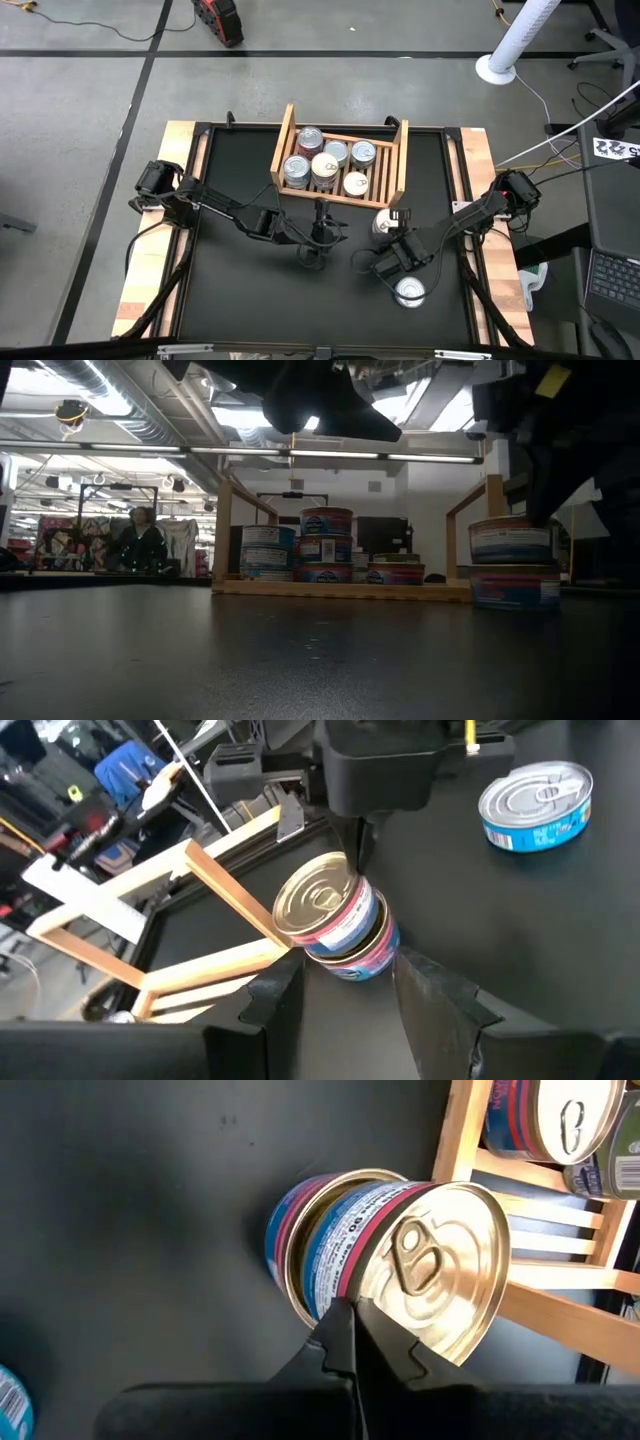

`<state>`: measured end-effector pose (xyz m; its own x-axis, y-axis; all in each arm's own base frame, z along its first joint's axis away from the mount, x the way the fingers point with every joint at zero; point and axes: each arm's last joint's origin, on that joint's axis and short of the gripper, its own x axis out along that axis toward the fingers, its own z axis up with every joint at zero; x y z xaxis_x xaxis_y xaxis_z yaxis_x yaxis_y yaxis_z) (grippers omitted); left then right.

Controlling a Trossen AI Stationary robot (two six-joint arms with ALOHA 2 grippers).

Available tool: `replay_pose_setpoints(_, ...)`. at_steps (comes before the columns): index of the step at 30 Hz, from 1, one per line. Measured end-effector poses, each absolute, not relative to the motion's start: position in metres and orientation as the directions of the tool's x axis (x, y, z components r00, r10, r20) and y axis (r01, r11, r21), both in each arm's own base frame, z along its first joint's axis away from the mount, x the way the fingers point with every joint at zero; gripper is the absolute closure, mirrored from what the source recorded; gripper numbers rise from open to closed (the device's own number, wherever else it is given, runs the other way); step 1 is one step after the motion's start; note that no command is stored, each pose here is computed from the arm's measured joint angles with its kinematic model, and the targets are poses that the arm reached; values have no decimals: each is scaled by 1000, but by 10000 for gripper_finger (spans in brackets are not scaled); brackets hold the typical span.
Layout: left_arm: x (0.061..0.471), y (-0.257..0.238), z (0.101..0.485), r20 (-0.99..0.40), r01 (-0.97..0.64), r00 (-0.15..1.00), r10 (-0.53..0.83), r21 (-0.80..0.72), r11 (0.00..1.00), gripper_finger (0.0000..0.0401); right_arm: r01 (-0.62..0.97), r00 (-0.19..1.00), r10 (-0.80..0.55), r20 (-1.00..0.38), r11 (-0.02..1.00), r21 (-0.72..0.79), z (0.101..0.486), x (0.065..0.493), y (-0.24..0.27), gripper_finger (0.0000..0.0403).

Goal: Stack canned seafood by type on shelf
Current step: Stack the blue tuna can on top of the other blue tuna can on the shelf

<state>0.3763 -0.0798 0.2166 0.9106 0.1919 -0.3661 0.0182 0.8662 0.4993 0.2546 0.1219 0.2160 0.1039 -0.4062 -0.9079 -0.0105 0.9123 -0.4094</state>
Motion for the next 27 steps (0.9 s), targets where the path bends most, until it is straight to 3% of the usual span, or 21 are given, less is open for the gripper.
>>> replay_pose_setpoints(10, 383, -83, 206, -360, 121, 922, 143, 618, 777, 243, -8, 156, -386, -909, 920, -392, 216, 260, 124, 403)
replay_pose_setpoints(20, 401, -80, 179, -290, 97, 943, 163, 708, 699, 159, -14, 187, -353, -917, 932, -362, 217, 264, 127, 403)
replay_pose_setpoints(27, 409, -71, 155, -311, 165, 934, 177, 813, 558, 131, -10, 199, -345, -917, 935, -354, 217, 265, 128, 403)
